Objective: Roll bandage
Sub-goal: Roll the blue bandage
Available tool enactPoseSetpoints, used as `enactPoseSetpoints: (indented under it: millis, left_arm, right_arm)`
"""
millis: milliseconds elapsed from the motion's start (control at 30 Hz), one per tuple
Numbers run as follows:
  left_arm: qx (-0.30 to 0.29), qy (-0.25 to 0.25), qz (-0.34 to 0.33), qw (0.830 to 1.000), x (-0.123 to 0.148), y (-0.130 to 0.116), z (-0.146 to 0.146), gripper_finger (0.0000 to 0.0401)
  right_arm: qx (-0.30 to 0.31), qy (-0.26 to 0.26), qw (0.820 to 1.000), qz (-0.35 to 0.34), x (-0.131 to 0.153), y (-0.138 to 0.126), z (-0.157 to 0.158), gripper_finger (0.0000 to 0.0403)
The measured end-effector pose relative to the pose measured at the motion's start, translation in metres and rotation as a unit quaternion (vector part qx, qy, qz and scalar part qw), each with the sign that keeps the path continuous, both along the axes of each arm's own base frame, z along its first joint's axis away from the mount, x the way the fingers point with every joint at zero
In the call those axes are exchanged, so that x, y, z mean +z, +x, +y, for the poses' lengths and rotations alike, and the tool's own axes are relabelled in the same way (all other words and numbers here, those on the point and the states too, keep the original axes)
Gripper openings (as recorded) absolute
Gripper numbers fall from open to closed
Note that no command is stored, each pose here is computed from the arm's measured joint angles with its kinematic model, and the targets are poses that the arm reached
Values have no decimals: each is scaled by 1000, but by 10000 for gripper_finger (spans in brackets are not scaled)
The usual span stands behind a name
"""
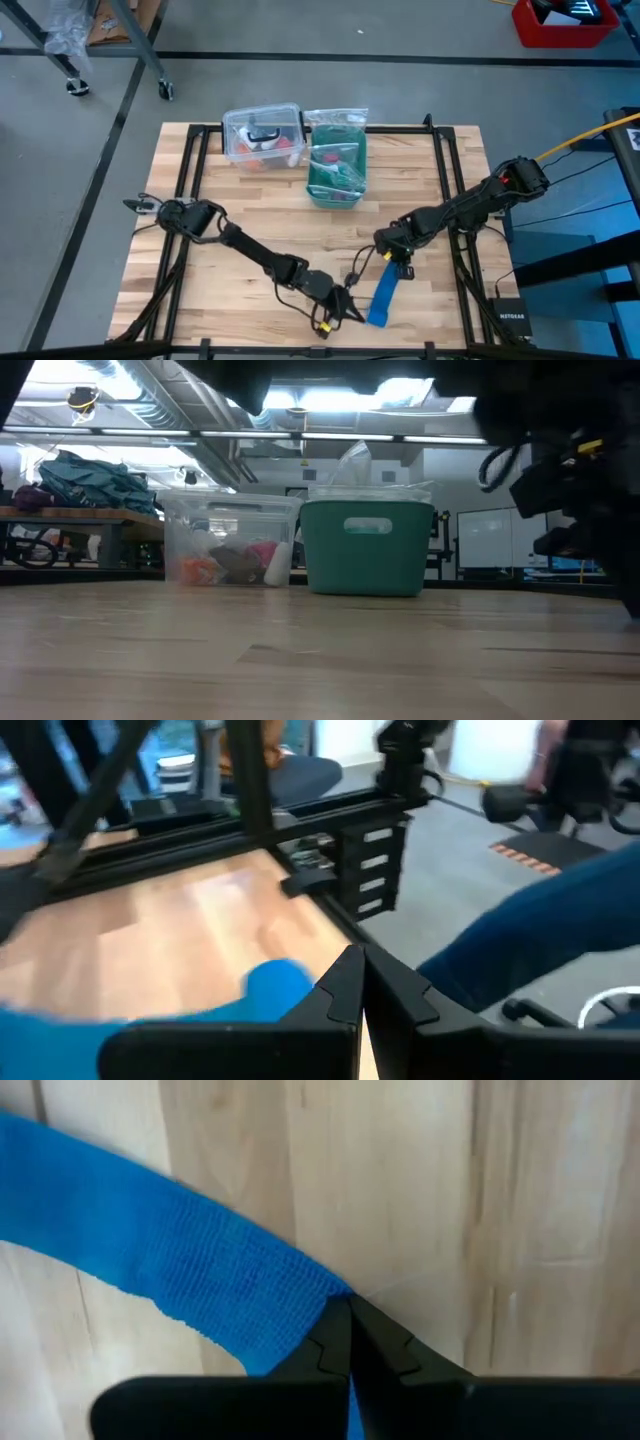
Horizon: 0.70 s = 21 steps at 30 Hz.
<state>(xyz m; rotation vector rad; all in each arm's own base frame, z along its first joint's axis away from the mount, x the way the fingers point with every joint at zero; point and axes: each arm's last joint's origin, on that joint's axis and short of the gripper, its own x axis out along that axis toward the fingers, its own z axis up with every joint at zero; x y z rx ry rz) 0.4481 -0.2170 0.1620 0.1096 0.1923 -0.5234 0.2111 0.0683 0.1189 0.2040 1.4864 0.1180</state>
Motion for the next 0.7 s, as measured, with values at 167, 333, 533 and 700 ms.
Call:
enactPoseSetpoints:
  millis: [167, 333, 533, 700]
  left_arm:
    - [-16, -2, -5, 1000, -9, 13, -7, 1]
    - [2, -7, -28, 1000, -3, 31, 0, 1]
    - [16, 11, 13, 1000, -21, 47, 8, 1]
    - [-7, 21, 27, 999, -22, 50, 5, 1]
  right_arm:
    - [-3, -2, 1000, -5, 0, 1, -1, 5]
    - [-1, 2, 1000, -6, 0, 1, -1, 5]
    - [12, 2, 1000, -8, 0, 1, -1, 5]
    - [17, 4, 1000, -9, 0, 1, -1, 5]
